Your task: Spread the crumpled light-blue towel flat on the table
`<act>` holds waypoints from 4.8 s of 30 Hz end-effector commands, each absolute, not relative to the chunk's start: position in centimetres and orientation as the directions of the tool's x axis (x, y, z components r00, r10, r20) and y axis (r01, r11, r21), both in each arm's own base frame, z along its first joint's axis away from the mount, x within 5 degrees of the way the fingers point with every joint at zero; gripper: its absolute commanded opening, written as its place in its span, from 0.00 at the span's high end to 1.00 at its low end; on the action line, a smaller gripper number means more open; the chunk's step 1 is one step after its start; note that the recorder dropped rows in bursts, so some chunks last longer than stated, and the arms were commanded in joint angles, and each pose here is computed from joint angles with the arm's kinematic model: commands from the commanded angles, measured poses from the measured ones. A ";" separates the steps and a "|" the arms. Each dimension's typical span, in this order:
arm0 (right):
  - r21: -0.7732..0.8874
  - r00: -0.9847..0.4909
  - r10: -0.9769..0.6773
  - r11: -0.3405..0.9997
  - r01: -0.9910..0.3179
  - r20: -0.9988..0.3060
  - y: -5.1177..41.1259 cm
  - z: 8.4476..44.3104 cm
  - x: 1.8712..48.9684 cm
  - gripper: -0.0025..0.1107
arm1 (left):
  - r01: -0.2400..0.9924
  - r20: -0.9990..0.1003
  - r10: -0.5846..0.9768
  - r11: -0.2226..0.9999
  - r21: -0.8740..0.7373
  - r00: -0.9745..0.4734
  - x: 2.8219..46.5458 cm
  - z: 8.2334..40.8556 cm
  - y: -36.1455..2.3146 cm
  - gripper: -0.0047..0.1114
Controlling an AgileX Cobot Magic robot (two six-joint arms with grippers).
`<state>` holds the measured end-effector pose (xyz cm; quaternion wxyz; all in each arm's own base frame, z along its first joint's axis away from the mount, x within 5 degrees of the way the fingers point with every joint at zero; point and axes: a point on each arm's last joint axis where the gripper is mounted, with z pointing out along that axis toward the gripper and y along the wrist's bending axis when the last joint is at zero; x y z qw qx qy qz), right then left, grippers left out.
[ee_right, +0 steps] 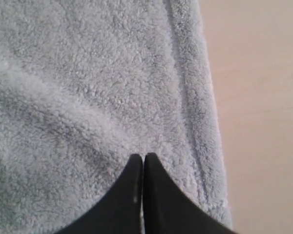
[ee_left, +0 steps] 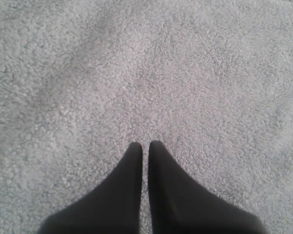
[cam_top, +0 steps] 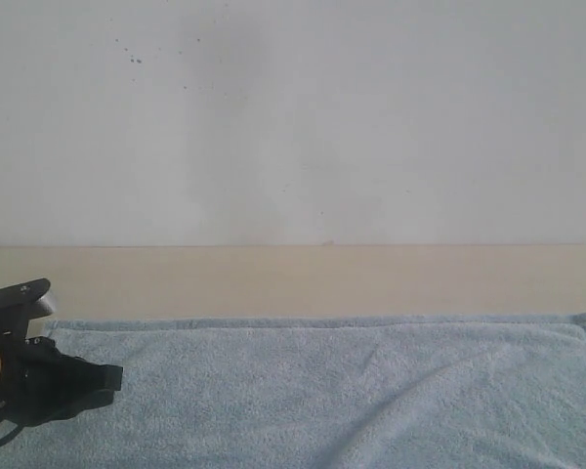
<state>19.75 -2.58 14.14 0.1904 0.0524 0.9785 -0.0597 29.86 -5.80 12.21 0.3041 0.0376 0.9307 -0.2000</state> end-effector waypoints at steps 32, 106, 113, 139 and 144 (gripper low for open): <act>-0.219 -0.908 0.415 0.883 0.415 -0.049 -4.1 9.1 17.0 0.98 | 0.160 -0.576 -0.091 0.915 -0.371 -0.812 30.1 12.3 -5.9 0.92; 0.056 0.082 0.184 0.638 -0.768 -0.979 7.4 35.1 7.8 0.98 | 0.688 -0.981 -0.151 0.725 -0.025 0.123 9.6 32.2 -6.6 0.92; 0.103 0.043 0.213 0.627 -0.772 -0.976 7.4 35.1 7.8 0.98 | 0.660 -0.991 -0.121 0.749 -0.050 0.063 10.0 31.5 -6.4 0.92; 0.153 0.000 0.239 0.621 -0.769 -0.971 7.4 34.2 8.0 0.98 | 0.703 -0.991 -0.121 0.709 -0.049 0.053 9.6 31.4 -7.0 0.92; 0.248 -0.041 0.285 0.745 -0.619 -0.958 5.9 31.1 8.6 0.98 | 0.703 -0.991 -0.121 0.709 -0.049 0.053 9.6 31.4 -7.0 0.92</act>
